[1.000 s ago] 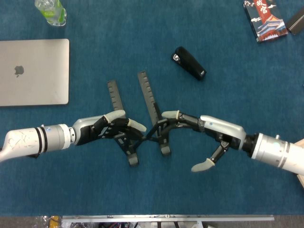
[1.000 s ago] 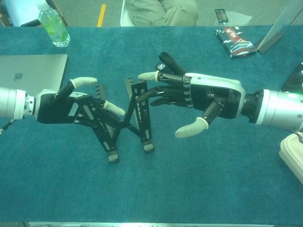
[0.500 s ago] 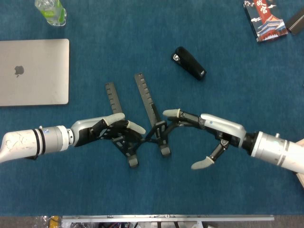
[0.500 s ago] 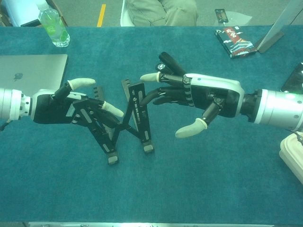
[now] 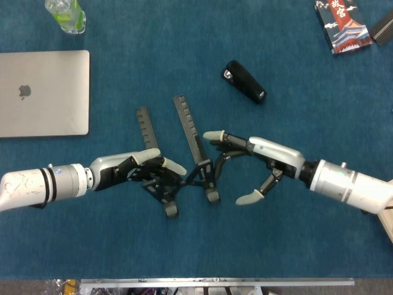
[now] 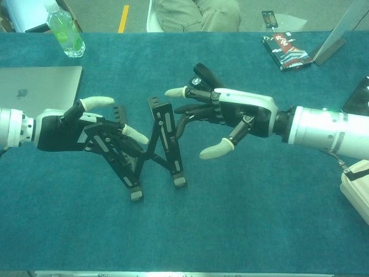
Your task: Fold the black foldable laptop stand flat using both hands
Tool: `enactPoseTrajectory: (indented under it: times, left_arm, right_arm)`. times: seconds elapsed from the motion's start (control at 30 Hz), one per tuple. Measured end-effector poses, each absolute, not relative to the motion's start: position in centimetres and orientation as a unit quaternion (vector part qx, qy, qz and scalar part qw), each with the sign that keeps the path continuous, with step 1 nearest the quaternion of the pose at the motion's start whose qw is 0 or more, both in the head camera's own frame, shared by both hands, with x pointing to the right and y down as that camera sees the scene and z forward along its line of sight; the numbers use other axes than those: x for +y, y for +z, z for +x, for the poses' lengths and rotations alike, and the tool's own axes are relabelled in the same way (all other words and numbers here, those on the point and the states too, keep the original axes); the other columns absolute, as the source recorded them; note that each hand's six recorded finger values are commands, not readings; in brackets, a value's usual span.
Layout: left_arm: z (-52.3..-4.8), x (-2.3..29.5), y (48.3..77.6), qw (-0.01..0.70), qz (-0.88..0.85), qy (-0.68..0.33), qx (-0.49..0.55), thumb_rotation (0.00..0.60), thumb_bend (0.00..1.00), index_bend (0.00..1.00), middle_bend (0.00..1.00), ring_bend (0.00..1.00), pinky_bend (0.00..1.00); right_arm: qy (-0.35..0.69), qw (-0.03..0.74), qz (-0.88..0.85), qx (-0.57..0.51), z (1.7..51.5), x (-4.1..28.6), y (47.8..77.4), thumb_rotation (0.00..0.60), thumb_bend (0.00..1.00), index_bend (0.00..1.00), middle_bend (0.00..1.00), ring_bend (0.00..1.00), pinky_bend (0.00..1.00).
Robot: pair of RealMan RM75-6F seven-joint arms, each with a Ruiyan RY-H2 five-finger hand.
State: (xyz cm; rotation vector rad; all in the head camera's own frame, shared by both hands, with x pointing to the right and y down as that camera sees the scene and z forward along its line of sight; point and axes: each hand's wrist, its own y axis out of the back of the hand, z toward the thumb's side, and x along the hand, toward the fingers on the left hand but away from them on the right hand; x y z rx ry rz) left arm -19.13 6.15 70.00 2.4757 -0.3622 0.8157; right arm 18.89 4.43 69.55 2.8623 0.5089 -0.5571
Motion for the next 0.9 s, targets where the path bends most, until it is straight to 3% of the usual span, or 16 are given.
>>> enactPoseTrajectory:
  times: [0.63,0.9]
  left_arm:
    - [-18.9,6.2,70.0,0.251,0.909,0.306,-0.132,0.0,0.22,0.17,0.19,0.12,0.19]
    - [-18.8,6.7,70.1,0.253,0.908,0.31,-0.124,0.0,0.22,0.17,0.19,0.12,0.19]
  right_arm:
    - [-0.206,0.143,0.956,0.155,19.6,6.0,71.5,0.6,0.0,0.02,0.16,0.03,0.07]
    - [-0.177,0.129,0.963,0.16,19.1,5.0,70.0,0.6,0.0,0.02,0.16,0.03,0.07]
